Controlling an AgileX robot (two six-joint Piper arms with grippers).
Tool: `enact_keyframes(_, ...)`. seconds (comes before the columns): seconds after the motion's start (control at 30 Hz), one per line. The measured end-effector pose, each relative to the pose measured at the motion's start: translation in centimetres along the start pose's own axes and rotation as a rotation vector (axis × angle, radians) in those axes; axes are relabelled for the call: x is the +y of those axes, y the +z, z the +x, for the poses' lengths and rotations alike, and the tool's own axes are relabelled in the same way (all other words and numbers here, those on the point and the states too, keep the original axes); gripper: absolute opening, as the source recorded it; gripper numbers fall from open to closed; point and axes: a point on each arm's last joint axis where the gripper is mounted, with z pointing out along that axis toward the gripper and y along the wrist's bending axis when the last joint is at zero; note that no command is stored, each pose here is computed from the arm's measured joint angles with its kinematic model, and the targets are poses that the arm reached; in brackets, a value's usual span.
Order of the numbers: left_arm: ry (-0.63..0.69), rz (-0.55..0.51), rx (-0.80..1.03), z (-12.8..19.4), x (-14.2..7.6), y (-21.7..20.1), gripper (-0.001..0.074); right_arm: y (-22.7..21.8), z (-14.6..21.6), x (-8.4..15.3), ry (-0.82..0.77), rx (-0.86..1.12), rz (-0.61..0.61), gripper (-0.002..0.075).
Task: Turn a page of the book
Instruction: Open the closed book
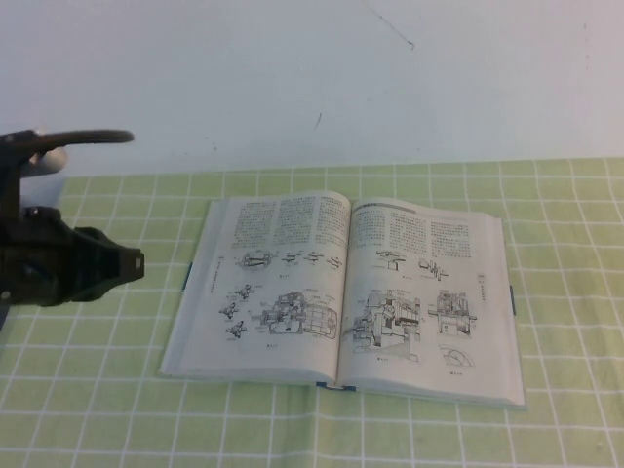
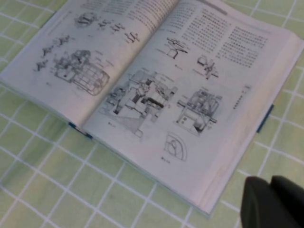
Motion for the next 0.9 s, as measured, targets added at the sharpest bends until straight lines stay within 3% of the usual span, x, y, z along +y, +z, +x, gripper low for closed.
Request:
enact_keyframes(0.1,0.006,0.002,0.034,-1.4,0.7,1.8,-0.0004,1.2,-1.1,-0.7,0.026,0.003,-0.037,0.0092)
enact_keyframes(0.2,0.021,-0.008,0.04,-2.1,1.2,3.4,-0.0004,3.1,-2.7,-1.8,0.042,0.018,-0.09,0.0255)
enact_keyframes(0.3,0.023,-0.007,0.067,-1.9,1.2,5.2,-0.0004,5.1,-3.6,-3.0,0.054,0.044,-0.12,0.035)
enact_keyframes(0.6,0.083,0.0,0.092,-0.4,-1.6,10.8,-0.0004,11.6,-3.4,-6.4,0.173,0.167,-0.204,0.0387)
enact_keyframes(0.9,0.053,-0.076,0.187,1.9,0.6,16.0,-0.0004,16.6,-1.0,-7.1,0.257,0.258,-0.273,0.0387)
